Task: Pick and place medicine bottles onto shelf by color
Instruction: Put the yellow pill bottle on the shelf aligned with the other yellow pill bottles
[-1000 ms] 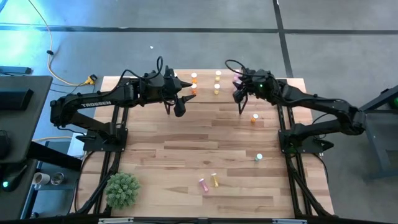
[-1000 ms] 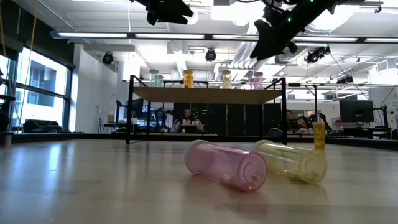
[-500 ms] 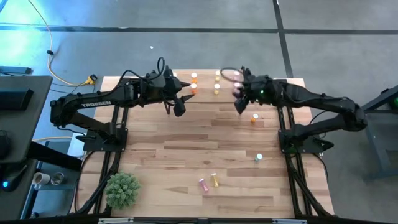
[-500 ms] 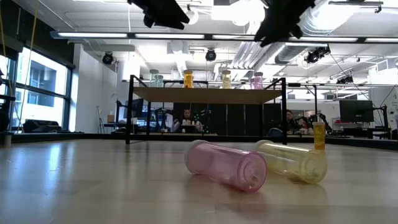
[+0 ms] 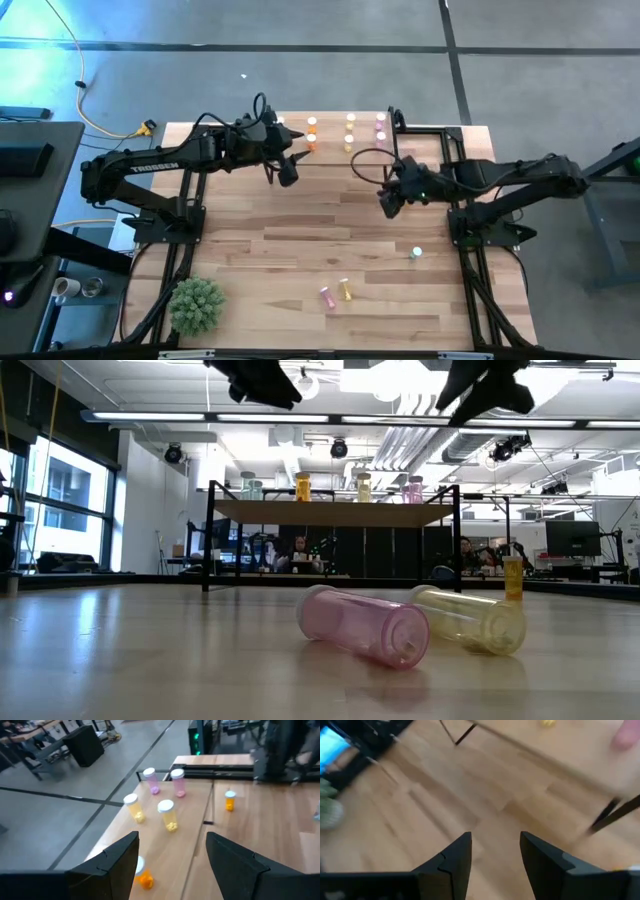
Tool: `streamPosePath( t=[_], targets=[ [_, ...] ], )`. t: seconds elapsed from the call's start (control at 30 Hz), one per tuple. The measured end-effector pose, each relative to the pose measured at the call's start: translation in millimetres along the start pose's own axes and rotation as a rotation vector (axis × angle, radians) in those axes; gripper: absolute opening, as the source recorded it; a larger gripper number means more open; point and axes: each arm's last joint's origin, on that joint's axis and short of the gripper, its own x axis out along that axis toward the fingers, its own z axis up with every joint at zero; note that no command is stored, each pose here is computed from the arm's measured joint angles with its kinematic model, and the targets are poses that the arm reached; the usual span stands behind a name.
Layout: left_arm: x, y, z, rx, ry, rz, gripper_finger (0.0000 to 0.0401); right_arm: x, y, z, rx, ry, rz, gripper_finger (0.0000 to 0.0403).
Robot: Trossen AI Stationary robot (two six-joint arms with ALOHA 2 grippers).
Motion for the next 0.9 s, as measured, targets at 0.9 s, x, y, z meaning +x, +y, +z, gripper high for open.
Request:
streamPosePath(
  t=[0.9],
  targets=[
    [-88, 25, 16, -0.144, -0.070, -0.240, 0.0218, 11, 115, 8, 0.101, -0.032, 0.377, 0.0158]
  ],
)
